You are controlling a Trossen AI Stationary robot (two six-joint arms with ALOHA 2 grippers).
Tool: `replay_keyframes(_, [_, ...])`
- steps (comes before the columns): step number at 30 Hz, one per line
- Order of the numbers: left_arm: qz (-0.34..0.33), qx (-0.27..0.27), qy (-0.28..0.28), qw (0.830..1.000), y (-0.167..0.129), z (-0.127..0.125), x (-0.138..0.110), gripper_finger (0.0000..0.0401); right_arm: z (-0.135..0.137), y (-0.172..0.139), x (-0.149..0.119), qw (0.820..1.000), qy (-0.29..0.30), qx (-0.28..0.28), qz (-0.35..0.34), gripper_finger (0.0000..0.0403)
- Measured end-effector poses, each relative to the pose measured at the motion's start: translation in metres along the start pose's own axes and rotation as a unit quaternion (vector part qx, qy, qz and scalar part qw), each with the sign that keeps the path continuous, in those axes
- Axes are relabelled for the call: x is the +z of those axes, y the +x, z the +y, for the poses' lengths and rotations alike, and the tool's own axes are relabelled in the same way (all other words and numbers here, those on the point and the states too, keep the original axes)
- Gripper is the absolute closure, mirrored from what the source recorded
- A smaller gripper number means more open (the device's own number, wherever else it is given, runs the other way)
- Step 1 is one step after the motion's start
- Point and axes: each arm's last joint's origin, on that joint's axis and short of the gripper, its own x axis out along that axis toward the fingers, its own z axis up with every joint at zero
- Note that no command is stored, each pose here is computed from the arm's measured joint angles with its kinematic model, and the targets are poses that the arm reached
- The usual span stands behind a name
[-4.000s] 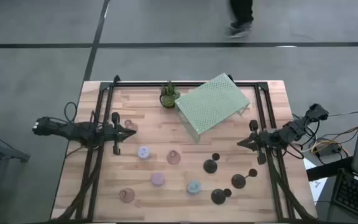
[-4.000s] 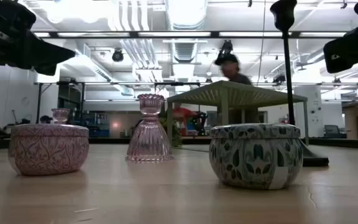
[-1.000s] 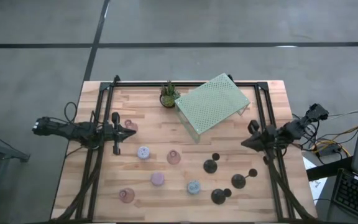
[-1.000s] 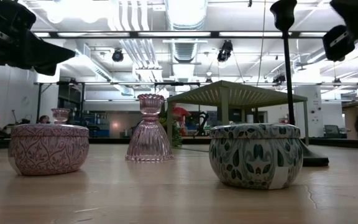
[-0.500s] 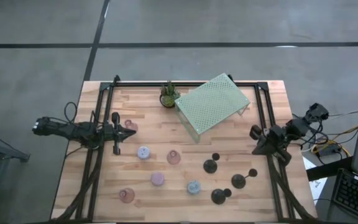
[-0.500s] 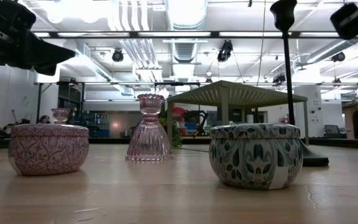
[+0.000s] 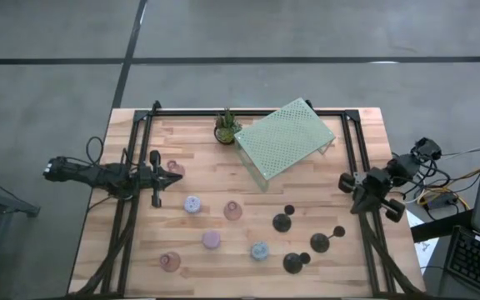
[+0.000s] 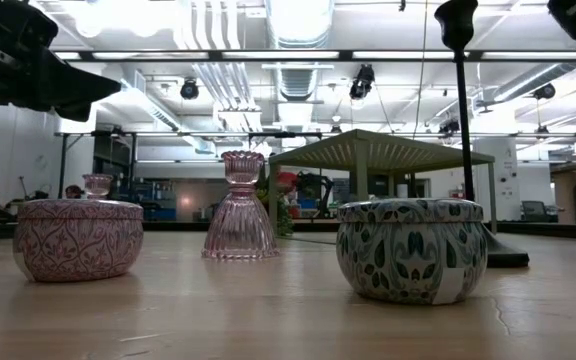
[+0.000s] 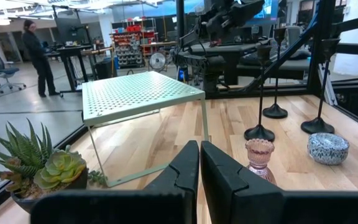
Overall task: Pick & Place candle stick holders
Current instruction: Put the right black candle holder on the shelf
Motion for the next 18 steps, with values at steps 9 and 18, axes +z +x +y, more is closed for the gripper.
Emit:
replay_keyframes(9, [0.000, 0.000, 0.000, 1.000, 0.000, 0.000, 0.000, 0.0380, -0.003, 0.006, -0.004, 0.998, -0.055, -0.009, 0.024, 0.0326])
replay_keyframes(18, [0.000, 0.000, 0.000, 1.000, 0.000, 0.000, 0.000, 0.0380, -0.005, 0.015, -0.009, 0.994, -0.094, -0.005, 0.053, 0.0213])
